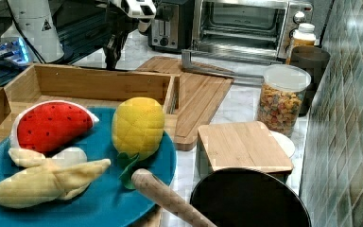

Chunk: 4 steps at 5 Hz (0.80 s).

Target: Close the drawer.

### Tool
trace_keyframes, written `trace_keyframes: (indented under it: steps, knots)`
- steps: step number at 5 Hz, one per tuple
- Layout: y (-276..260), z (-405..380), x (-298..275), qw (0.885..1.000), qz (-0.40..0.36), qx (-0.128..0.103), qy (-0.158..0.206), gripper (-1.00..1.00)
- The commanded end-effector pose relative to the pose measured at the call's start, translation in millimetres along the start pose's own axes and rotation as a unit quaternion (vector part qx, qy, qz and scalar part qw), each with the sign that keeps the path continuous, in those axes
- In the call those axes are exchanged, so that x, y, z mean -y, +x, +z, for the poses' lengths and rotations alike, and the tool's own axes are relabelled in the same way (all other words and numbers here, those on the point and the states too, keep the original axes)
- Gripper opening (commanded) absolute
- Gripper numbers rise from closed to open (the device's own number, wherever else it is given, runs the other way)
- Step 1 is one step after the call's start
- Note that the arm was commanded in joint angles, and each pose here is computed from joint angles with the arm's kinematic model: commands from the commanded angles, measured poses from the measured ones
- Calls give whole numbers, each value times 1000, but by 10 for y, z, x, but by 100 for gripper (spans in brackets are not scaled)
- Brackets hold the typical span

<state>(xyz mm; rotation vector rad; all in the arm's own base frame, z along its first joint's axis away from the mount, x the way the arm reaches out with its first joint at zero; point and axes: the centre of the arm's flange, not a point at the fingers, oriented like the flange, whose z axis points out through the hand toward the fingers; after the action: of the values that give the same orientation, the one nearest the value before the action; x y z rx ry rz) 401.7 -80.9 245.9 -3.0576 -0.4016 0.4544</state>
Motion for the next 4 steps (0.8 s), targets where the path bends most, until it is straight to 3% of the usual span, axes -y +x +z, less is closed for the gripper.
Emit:
trace_keyframes:
  steps: [1,2,4]
  knots:
    - [-214,-518,-1386,996,19,-70,-43,-100]
    - [-263,-691,-1817,998,0,-54,-39,-100]
    - [-354,-770,-2662,996,7,-87,-11,-100]
